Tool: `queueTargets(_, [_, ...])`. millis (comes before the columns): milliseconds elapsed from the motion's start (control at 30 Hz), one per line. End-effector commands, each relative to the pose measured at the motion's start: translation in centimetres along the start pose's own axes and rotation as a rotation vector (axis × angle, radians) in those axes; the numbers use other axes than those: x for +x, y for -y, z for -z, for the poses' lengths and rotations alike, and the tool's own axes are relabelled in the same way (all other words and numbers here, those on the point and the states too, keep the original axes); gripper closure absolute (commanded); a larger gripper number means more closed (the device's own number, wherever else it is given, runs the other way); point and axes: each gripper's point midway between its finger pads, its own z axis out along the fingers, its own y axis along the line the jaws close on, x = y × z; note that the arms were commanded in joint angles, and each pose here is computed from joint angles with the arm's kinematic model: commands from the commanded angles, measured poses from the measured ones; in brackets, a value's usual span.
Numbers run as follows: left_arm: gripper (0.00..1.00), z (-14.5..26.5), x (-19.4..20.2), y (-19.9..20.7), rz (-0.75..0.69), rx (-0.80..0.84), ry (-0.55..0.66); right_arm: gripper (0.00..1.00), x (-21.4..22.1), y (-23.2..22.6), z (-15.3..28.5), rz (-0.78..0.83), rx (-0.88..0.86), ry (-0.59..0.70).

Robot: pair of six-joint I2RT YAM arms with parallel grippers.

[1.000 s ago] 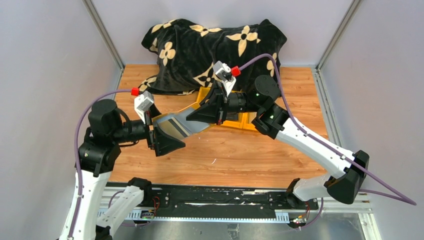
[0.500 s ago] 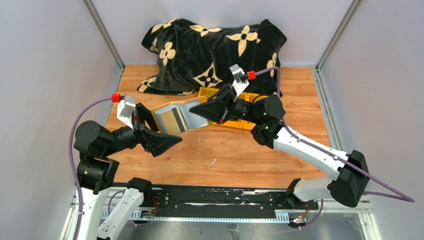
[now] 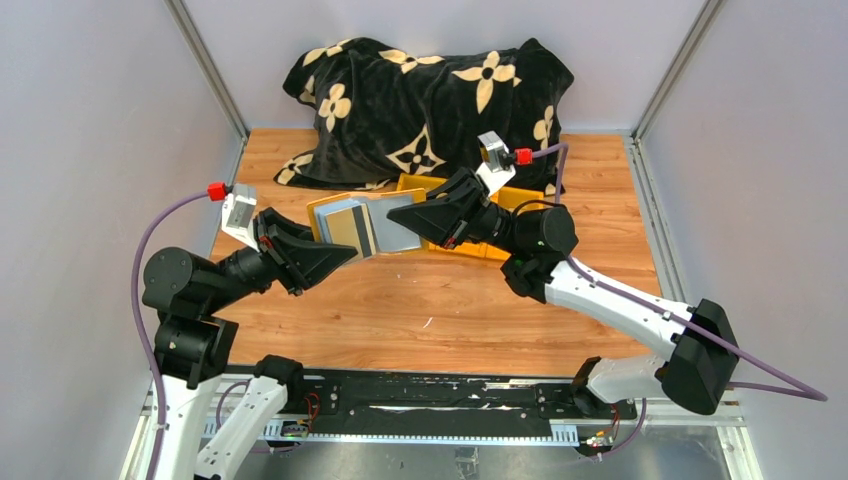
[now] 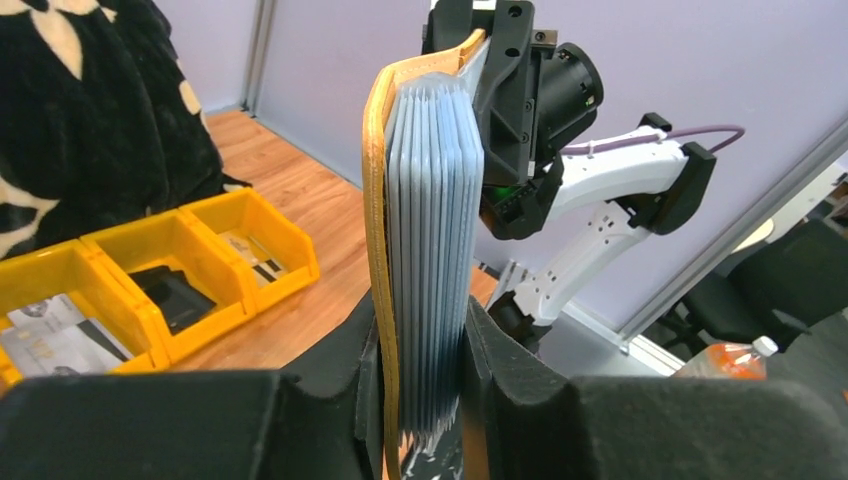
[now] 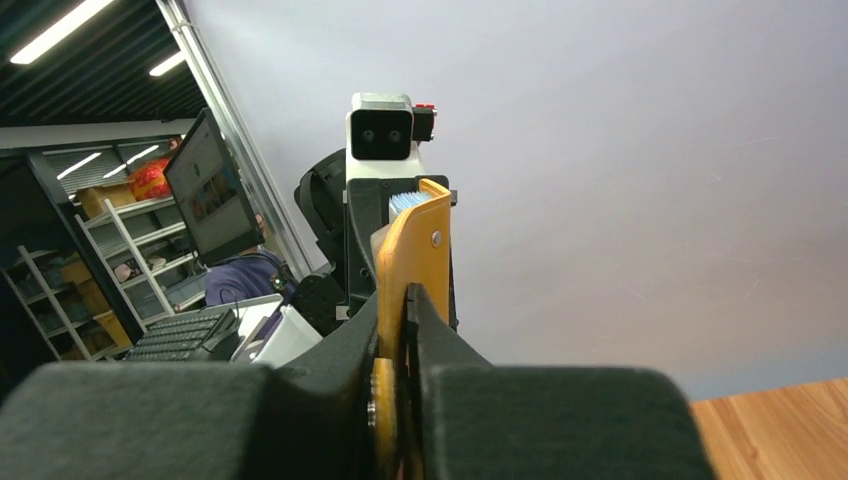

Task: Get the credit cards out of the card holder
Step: Remove the credit card from the card holder.

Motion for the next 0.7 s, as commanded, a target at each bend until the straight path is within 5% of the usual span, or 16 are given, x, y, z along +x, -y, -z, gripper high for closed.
queueTargets(0, [0.82,-0.3,-0.7,-0.4,-0.018,-0.019,0.01,0.83,-1.3,-1.2,0.3,0.031,-0.021,0.061])
queueTargets(200, [1.0,-0.7,1.0,-2.1,0.015,-0.069,-0.11,0.38,-3.6,2.4,3.2,0.086,0.22,0.054])
queueTargets(333, [1.0,-0.6,2.0,-4.2,0.015,-0.146,-0.167,0.22,-6.5,2.0,4.4,0.242,0.348,0.033])
queueTargets(467, [1.0,-0.4,3.0,-6.2,-0.007,-0.228,-0.217,0.18,-7.7,0.5,4.4,0.282,0.391,-0.034])
queueTargets(667, [1.0,-0.3,4.4,-8.2,0.019,-0.286,-0.292,0.25,-2.7,0.8,2.4,0.042,0.263,-0.233])
